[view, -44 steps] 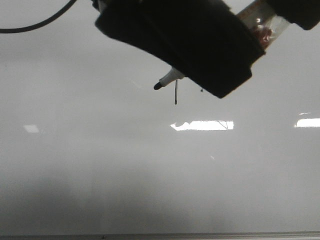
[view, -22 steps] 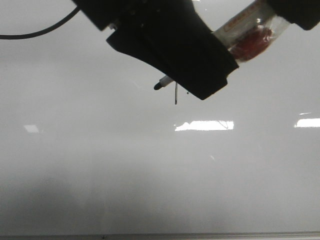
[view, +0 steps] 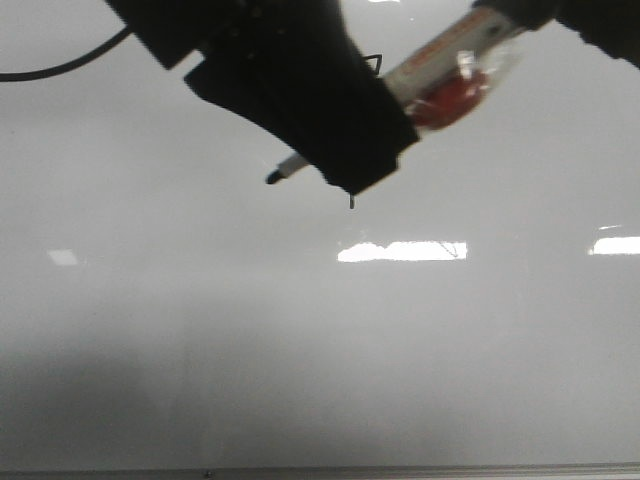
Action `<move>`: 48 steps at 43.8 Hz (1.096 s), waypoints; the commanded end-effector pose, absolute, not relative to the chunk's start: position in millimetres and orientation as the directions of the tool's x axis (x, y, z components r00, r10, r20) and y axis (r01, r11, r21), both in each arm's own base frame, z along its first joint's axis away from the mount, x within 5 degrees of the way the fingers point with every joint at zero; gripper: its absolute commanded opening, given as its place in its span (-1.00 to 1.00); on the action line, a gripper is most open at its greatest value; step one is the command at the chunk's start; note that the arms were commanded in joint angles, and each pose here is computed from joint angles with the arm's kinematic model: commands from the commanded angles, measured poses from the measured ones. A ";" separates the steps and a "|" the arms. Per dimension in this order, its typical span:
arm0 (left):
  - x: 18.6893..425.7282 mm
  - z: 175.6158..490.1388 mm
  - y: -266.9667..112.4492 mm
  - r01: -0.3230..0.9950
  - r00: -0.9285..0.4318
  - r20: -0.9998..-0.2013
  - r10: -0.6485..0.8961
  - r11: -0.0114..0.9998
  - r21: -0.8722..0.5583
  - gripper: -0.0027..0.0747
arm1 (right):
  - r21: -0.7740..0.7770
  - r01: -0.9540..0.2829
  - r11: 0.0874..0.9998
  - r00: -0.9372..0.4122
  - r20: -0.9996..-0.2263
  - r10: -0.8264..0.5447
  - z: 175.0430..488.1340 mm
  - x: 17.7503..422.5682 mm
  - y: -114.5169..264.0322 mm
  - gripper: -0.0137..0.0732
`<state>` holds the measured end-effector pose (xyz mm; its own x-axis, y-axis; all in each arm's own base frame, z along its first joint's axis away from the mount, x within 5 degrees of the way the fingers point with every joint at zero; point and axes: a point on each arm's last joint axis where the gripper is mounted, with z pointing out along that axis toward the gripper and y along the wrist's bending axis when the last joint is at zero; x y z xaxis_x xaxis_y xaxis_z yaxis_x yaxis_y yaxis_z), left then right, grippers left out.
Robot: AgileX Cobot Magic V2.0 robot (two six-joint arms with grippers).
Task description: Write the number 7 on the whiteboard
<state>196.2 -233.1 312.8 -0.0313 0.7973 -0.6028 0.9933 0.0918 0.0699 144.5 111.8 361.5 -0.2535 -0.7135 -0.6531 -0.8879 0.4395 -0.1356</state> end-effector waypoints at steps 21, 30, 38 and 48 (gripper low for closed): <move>228.8 378.1 -54.9 0.400 -0.676 -0.625 0.389 0.907 0.132 -0.88 | -0.190 -0.693 0.695 -0.383 -0.721 -0.578 388.8 138.6 70.1 0.63; 239.3 351.7 -6.1 0.136 -0.676 -0.722 0.147 0.988 0.074 -0.88 | -0.189 -0.693 0.696 -0.383 -0.722 -0.577 388.9 138.6 70.1 0.63; 254.4 323.2 6.1 0.044 -0.620 -0.784 0.032 0.999 0.006 -0.88 | -0.177 -0.689 0.702 -0.390 -0.726 -0.566 389.0 138.5 70.5 0.63; 285.0 299.3 8.4 0.012 -0.597 -0.802 -0.009 1.000 -0.020 -0.88 | -0.171 -0.691 0.702 -0.391 -0.729 -0.562 389.2 138.3 71.0 0.63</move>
<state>272.4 6.8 286.4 -0.6996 0.0330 -0.7138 0.0465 0.9989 0.0007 137.6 71.0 376.4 -0.4290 -0.5990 -0.6761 -0.7112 0.6854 -0.1560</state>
